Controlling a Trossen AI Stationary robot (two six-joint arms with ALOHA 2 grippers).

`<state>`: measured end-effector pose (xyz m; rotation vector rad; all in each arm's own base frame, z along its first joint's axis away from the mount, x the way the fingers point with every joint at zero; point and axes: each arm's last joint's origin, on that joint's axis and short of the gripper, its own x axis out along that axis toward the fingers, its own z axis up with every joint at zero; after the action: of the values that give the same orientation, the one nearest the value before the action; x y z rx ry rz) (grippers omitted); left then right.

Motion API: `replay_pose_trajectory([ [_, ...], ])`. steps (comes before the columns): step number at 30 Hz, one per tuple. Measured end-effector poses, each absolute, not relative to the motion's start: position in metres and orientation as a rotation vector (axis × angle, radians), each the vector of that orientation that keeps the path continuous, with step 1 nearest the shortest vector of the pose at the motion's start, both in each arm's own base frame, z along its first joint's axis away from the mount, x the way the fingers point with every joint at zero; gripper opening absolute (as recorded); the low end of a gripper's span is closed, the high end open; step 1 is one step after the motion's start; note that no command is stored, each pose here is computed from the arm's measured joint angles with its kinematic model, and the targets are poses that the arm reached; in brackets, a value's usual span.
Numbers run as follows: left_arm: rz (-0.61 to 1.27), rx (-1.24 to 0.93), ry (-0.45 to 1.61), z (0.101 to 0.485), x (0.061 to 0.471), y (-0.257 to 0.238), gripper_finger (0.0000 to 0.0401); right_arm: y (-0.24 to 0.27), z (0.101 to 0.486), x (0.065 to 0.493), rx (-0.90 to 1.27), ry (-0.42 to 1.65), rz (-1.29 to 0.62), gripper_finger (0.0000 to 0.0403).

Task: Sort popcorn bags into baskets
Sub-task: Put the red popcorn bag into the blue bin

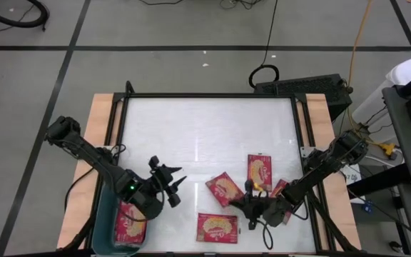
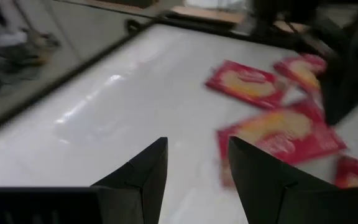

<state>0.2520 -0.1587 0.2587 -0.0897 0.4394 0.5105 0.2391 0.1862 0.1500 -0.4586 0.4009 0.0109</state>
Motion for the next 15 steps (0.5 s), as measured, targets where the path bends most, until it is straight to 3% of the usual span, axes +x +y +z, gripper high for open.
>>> replay_pose_trajectory([
  [8,0.166,-0.015,0.367,0.221,0.268,-0.162,0.0173,0.175,0.159,0.249,-0.399,0.366,-0.038,0.0000],
  [11,0.141,0.038,0.352,0.215,0.274,-0.165,0.0173,0.173,0.159,0.250,-0.372,0.369,-0.051,0.0000],
  [15,0.171,0.045,0.369,0.208,0.284,-0.162,0.0173,0.166,0.163,0.251,-0.166,0.364,-0.100,0.0000],
])
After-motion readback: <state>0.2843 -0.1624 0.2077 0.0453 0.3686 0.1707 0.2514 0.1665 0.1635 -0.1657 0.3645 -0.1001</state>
